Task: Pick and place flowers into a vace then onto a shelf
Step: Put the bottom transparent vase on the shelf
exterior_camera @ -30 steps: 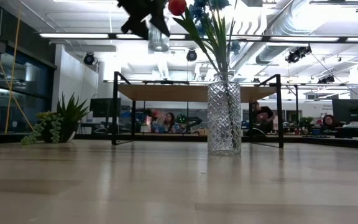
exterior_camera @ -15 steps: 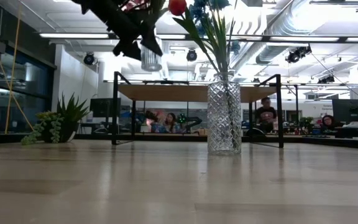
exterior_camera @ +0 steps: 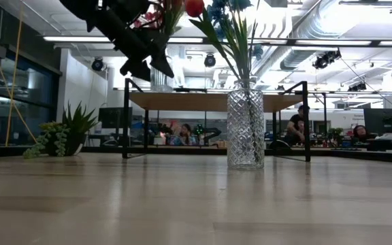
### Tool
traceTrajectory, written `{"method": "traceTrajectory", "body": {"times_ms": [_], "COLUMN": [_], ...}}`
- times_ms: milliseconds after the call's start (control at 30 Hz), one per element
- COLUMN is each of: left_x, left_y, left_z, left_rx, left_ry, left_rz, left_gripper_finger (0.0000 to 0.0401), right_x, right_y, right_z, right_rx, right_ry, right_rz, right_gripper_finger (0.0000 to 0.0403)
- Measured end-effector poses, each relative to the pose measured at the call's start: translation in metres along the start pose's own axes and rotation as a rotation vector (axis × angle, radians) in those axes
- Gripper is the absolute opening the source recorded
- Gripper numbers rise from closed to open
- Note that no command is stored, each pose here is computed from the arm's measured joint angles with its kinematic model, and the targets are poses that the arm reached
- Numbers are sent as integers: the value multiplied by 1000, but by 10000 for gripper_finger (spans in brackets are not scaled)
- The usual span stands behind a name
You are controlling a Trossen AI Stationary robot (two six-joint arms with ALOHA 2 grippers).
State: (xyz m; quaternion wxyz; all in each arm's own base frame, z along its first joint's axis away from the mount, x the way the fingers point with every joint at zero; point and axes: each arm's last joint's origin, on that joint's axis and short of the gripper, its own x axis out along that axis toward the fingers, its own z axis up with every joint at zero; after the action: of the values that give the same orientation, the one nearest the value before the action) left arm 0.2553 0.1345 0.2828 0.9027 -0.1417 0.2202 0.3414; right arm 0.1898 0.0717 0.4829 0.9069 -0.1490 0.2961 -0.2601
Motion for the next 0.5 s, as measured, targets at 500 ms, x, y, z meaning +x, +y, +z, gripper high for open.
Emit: {"method": "traceTrajectory", "body": {"times_ms": [500], "left_x": [9], "left_y": [2], "left_z": [-18], "left_rx": [-4], "left_ry": [8], "left_rz": [-18], "left_gripper_finger": [318], "right_x": [0], "right_y": [0], "right_z": [1], "right_rx": [7], "right_ry": [-5], "right_rz": [1], "right_gripper_finger": [245]}}
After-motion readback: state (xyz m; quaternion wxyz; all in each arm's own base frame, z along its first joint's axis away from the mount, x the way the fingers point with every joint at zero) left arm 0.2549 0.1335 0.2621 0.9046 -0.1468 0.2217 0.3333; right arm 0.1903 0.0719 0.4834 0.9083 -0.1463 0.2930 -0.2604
